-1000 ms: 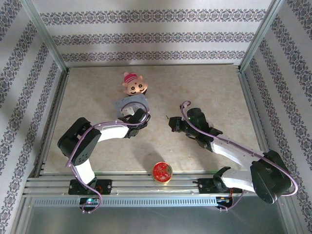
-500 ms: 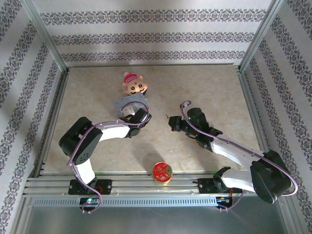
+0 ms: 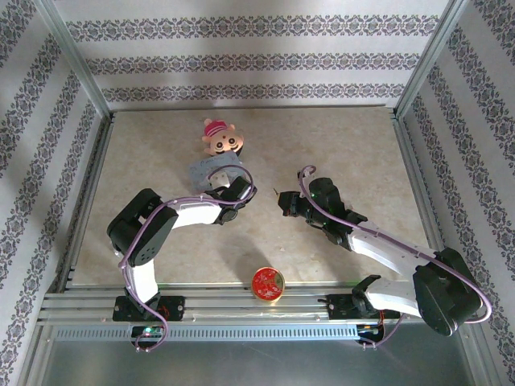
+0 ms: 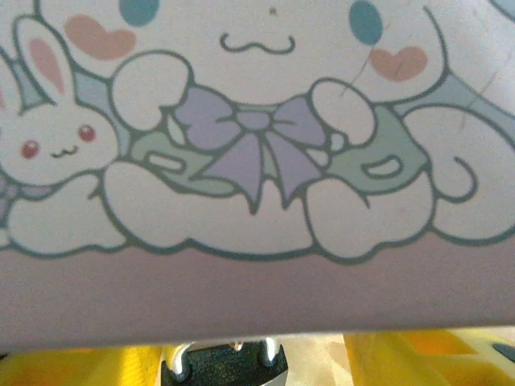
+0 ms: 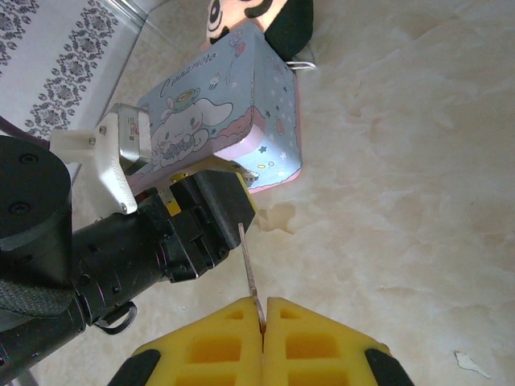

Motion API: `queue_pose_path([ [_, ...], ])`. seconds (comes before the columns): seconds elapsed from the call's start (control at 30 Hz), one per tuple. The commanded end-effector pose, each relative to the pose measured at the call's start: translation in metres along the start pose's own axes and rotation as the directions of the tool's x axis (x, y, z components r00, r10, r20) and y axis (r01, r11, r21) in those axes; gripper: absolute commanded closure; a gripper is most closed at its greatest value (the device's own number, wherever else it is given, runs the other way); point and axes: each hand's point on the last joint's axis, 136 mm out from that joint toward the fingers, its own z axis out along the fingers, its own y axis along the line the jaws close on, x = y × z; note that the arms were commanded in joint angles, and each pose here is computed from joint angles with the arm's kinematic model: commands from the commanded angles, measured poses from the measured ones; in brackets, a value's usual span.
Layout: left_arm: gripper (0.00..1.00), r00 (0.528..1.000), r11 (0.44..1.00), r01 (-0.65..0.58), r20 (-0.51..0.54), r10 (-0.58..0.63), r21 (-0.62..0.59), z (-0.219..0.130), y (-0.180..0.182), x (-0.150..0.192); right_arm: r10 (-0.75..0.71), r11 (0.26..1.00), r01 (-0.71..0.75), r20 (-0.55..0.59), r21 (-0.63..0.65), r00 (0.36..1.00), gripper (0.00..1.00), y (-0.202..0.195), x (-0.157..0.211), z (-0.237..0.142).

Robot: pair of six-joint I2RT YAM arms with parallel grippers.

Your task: Unlock a padlock with a key

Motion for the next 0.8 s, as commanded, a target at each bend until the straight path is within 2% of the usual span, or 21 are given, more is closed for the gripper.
queue_pose_path([
  [0.0, 0.41, 0.999, 0.999, -0.033, 0.037, 0.035, -0.036, -0.0008, -0.0004, -0.0063, -0.001, 1.0, 0.002, 0.031, -0.018, 1.0, 1.0, 0.0057, -0.0067, -0.0022],
  [0.17, 0.45, 0.998, 0.997, -0.046, 0.039, 0.049, -0.059, 0.0039, 0.0029, -0.0042, 0.0, 1.0, 0.001, 0.029, -0.018, 1.0, 1.0, 0.0056, -0.0061, -0.0021],
  [0.3, 0.53, 0.998, 0.996, -0.051, 0.036, 0.053, -0.068, 0.0077, 0.0055, -0.0007, 0.001, 1.0, 0.0, 0.027, -0.018, 1.0, 1.0, 0.0057, -0.0053, -0.0019],
  [0.43, 0.54, 0.997, 0.996, -0.055, 0.047, 0.058, -0.07, 0.0084, 0.0079, -0.0007, 0.0, 1.0, 0.001, 0.028, -0.015, 1.0, 1.0, 0.0048, -0.004, -0.0027],
  [0.53, 0.59, 0.997, 0.996, -0.056, 0.054, 0.059, -0.064, 0.0082, 0.0072, -0.0018, -0.001, 1.0, 0.001, 0.031, -0.014, 1.0, 1.0, 0.0042, -0.0036, -0.0035],
  [0.77, 0.79, 0.997, 0.998, -0.058, 0.04, 0.059, -0.03, 0.0064, 0.0007, -0.0007, 0.001, 1.0, 0.0, 0.03, -0.01, 1.0, 1.0, 0.0026, -0.0012, -0.005],
])
